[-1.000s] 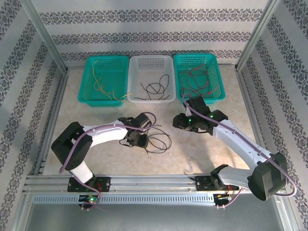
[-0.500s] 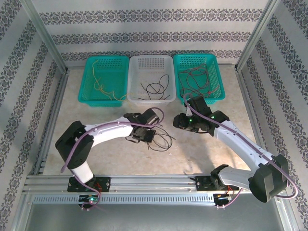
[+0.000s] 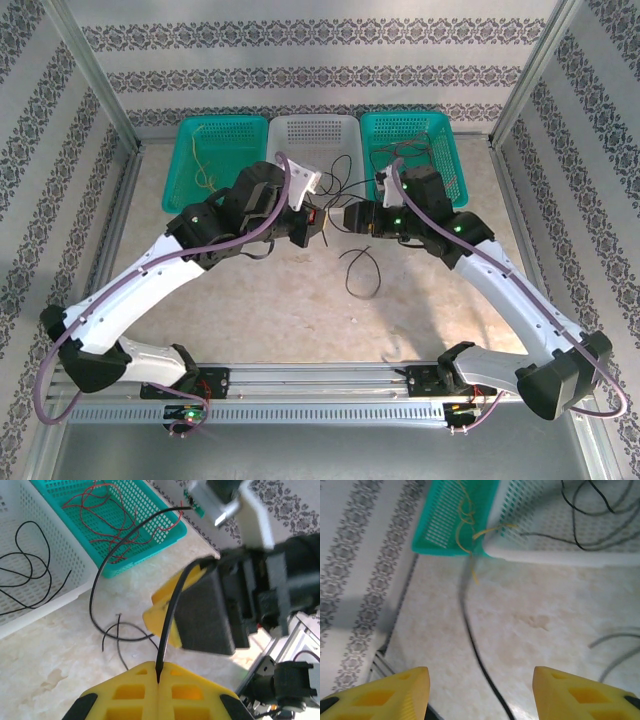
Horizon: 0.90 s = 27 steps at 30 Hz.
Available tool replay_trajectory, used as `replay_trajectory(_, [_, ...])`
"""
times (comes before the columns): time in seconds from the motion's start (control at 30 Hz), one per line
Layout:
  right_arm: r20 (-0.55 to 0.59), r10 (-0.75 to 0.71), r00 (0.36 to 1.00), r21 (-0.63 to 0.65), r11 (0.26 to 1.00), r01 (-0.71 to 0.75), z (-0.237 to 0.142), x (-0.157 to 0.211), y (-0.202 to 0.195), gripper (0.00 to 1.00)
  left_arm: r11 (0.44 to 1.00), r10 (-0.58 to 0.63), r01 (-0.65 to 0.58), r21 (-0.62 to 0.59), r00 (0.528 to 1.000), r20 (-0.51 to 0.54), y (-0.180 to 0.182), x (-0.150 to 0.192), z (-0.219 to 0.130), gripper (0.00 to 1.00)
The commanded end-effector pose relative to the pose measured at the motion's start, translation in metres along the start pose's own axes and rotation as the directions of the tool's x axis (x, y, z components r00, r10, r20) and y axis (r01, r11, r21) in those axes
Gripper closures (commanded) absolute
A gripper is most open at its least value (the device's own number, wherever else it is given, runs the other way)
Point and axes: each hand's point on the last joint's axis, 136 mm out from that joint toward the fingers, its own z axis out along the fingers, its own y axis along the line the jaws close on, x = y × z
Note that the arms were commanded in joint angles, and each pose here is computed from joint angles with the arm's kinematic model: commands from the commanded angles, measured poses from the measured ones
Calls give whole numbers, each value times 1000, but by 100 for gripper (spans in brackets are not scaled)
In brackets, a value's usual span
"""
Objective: Untangle the cables
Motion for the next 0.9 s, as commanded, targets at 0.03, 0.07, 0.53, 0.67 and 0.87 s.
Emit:
replay_trajectory(0.03, [42, -40, 998, -73, 996, 43, -13, -17, 24, 46, 999, 35, -35, 5, 999, 3, 6, 6, -18, 100])
replay_trajectory(0.07, [49, -41, 998, -75, 996, 44, -15, -19, 26, 47, 1000, 16, -16, -8, 1000, 18, 11, 4, -21, 100])
replay_trajectory(0.53, [-28, 28, 999, -13, 1000, -28, 5, 6, -3, 82, 987, -151, 95, 133, 843, 516, -5, -115, -113, 100])
replay_trajectory(0.67, [-58, 53, 997, 11, 999, -52, 16, 16, -16, 84, 988, -146, 90, 122, 790, 595, -4, -153, -134, 100])
replay_trajectory(0.87, [-74, 83, 994, 77, 994, -77, 23, 27, -37, 61, 986, -154, 161, 45, 765, 625, 25, -192, -125, 100])
